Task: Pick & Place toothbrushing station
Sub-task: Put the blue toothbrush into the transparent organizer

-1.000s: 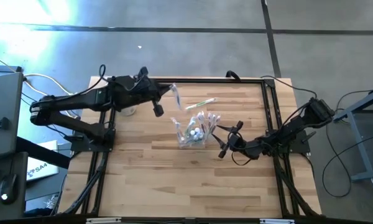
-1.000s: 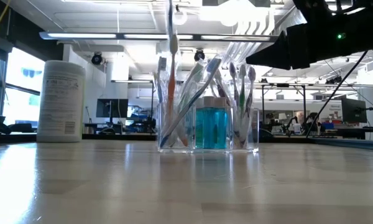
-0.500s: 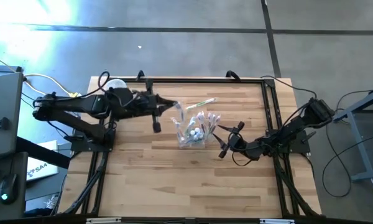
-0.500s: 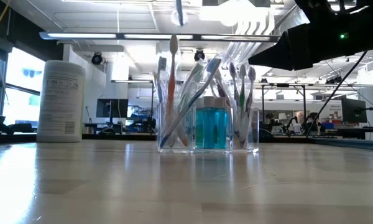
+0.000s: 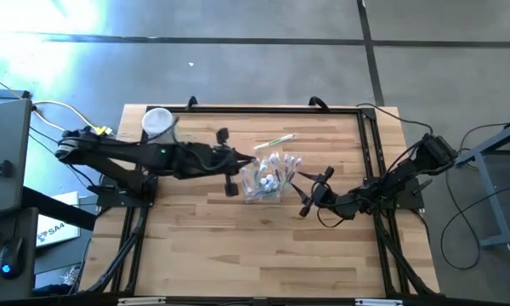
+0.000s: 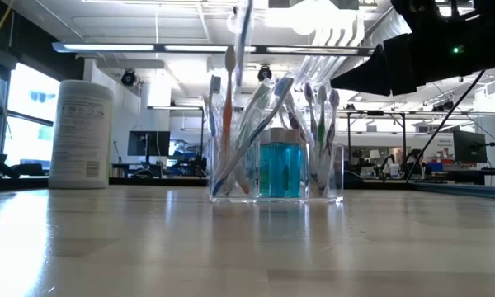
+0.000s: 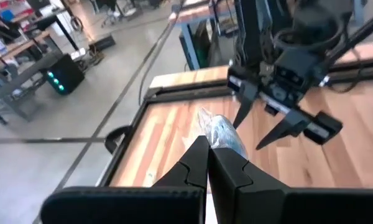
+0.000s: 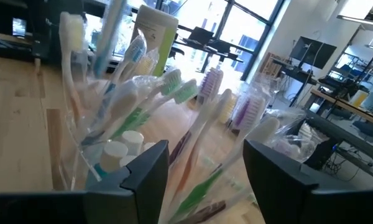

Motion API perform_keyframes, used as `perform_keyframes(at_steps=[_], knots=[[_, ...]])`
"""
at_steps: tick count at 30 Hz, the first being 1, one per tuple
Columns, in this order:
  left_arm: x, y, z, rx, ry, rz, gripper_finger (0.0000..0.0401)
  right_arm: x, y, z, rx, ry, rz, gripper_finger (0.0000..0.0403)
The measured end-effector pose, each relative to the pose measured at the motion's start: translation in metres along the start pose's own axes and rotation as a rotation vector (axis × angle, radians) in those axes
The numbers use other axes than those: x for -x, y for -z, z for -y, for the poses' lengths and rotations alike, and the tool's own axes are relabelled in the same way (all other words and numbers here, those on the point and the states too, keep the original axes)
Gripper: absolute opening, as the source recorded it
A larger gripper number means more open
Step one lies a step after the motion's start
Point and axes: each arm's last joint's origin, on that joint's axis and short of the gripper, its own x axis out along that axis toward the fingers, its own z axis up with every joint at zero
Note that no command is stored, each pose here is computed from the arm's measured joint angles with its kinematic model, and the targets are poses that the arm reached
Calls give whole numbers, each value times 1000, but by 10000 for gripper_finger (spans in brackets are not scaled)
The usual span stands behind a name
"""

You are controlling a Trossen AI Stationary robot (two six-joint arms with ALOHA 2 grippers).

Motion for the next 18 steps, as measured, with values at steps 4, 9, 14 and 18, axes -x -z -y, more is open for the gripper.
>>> perform_keyframes(at_steps=[4,9,14,18], knots=[[-15,9,11,-17,8,-30,0,0,2,0,2,-4,-13,200],[-31,22,20,-45,-11,-99,0,1,3,-1,14,-9,-18,200],[-42,30,26,-48,-14,-140,0,4,3,-3,21,-21,-18,200],[-44,39,28,-25,-18,-147,0,7,3,-5,22,-33,-14,200]])
